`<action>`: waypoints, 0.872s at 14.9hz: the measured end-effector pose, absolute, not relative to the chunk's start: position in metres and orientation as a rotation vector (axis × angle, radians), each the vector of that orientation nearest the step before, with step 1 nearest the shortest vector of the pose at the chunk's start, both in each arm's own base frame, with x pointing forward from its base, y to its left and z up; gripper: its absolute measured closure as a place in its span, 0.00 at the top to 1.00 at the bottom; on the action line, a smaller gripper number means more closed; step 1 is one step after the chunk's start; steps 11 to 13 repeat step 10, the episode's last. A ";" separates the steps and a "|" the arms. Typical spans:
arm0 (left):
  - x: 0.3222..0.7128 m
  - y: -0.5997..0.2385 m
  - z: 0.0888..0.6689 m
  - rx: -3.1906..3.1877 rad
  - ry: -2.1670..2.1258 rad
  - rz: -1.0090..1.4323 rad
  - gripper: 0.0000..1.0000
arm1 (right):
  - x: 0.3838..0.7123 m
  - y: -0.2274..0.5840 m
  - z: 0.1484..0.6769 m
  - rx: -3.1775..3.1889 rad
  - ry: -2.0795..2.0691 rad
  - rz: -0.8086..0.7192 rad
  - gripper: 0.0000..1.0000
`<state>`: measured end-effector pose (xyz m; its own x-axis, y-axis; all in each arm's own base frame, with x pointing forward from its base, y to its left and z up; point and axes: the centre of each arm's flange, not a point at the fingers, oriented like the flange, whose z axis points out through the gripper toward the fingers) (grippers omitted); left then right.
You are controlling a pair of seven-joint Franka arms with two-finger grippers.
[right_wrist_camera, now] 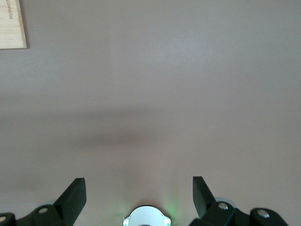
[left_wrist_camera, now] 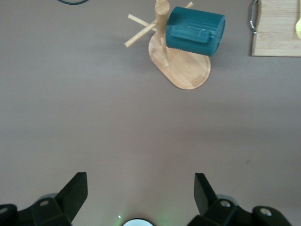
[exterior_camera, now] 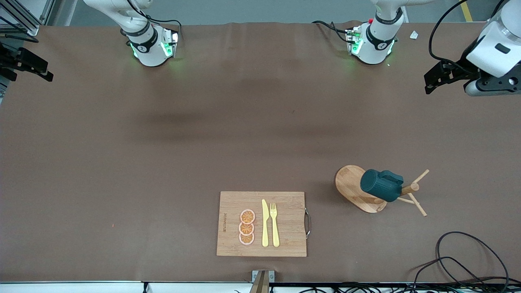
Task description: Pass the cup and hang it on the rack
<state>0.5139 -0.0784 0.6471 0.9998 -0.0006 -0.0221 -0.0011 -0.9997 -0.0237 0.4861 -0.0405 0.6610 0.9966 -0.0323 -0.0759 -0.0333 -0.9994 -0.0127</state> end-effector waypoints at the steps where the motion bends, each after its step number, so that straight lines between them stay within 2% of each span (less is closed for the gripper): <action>1: 0.515 -0.076 0.648 -3.122 0.000 0.026 1.00 | 0.486 -0.041 0.661 -3.125 0.051 0.118 1.00; 13: 0.520 -0.072 0.653 -3.128 0.017 -0.002 1.00 | 0.486 -0.041 0.661 -3.125 0.051 0.118 1.00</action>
